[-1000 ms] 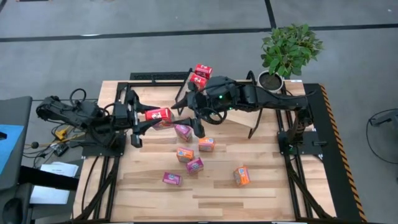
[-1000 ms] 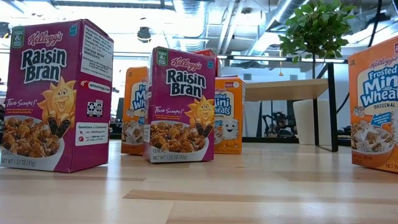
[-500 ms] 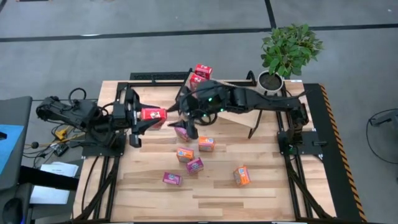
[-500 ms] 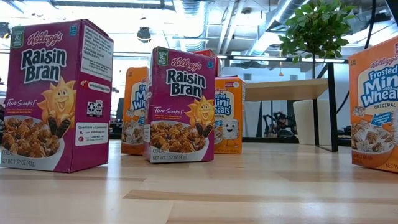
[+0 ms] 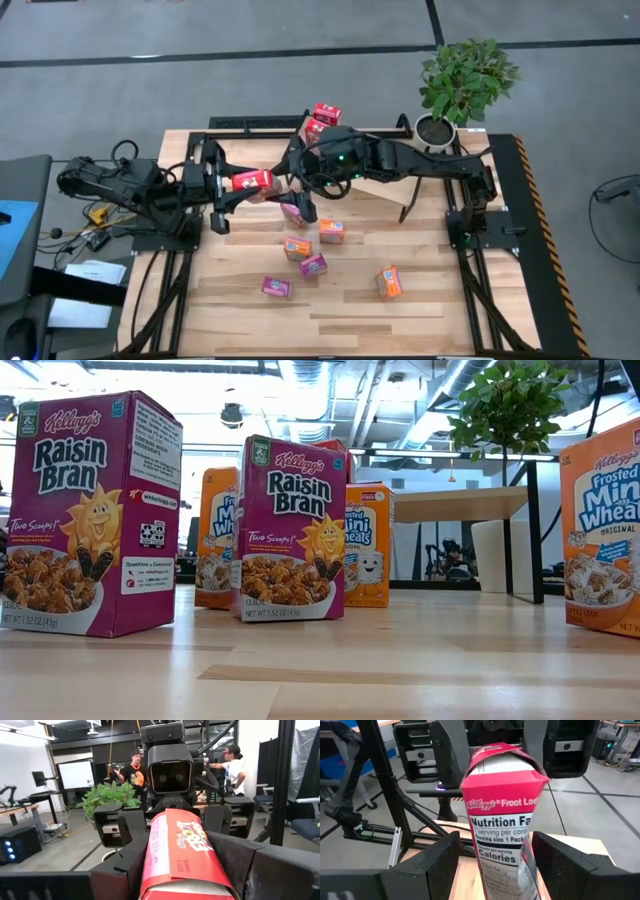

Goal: Stack cereal on shelf
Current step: Put the red cereal box on the shelf aligned with the other red cereal boxes

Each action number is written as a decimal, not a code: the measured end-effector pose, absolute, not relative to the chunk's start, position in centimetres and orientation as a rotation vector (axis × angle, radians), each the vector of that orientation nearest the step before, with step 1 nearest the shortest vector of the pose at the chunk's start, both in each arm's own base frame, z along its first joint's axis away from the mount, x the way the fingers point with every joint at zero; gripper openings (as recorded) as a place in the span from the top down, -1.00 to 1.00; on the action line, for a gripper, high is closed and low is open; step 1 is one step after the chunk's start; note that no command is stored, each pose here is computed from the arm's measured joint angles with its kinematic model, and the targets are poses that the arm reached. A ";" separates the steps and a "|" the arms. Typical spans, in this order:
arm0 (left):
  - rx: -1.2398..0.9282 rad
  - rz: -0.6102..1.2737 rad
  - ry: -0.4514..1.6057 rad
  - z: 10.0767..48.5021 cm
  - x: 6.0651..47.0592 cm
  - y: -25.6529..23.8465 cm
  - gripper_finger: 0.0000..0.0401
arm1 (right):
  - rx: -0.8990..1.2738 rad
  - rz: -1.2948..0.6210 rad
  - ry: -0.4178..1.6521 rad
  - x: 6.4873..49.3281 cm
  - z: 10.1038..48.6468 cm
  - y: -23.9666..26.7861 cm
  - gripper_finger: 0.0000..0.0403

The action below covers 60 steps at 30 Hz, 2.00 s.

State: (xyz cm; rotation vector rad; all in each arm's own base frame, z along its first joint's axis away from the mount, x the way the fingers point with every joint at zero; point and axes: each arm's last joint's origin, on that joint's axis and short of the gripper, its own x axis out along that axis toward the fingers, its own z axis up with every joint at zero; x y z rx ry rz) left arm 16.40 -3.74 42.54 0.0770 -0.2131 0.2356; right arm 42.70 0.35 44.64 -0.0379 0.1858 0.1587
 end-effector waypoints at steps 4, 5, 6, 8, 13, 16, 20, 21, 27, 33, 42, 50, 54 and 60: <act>0.080 0.233 -0.216 42.5 16.5 -3.5 0.16 | -0.047 0.159 0.172 42.7 44.8 0.3 -0.34; 0.081 0.233 -0.218 42.6 16.5 -3.4 0.16 | -0.046 0.159 0.172 42.7 44.8 0.3 -0.32; 0.081 0.236 -0.219 42.6 16.5 -3.4 0.16 | -0.046 0.159 0.172 42.7 44.8 0.3 -0.30; 0.079 0.240 -0.222 42.6 16.5 -3.3 0.16 | -0.046 0.154 0.171 42.7 44.8 0.1 -0.23; 0.093 0.252 -0.221 42.6 16.6 -3.1 0.16 | -0.045 0.151 0.173 42.7 44.8 0.0 0.03; 0.097 0.253 -0.219 42.6 16.6 -3.1 0.16 | -0.045 0.152 0.173 42.7 44.8 0.1 0.18; 0.094 0.303 -0.213 42.6 16.5 -2.9 0.15 | -0.045 0.149 0.174 42.7 44.7 0.0 0.33; 0.090 0.318 -0.211 42.6 16.5 -2.9 0.15 | -0.046 0.147 0.174 42.7 44.7 0.0 0.35; 0.112 0.350 -0.198 42.6 16.1 -2.7 -0.04 | -0.043 0.136 0.177 42.7 44.7 -0.5 0.35; 0.129 0.450 -0.194 43.0 14.6 -2.1 -0.32 | -0.007 0.098 0.180 42.7 44.7 -2.0 0.28; 0.082 0.555 -0.232 43.8 11.2 -1.0 -0.50 | 0.024 0.058 0.187 42.2 44.9 -3.9 0.34; 0.019 0.545 -0.208 43.3 9.3 -0.4 -0.51 | 0.053 -0.004 0.262 41.1 44.8 -6.0 0.32; 0.005 0.538 -0.178 42.9 9.3 -0.4 -0.51 | 0.059 -0.027 0.311 39.2 45.6 -6.5 0.32; 0.017 0.531 -0.153 42.6 9.4 -0.5 -0.51 | 0.051 -0.084 0.435 33.9 47.5 -7.0 0.35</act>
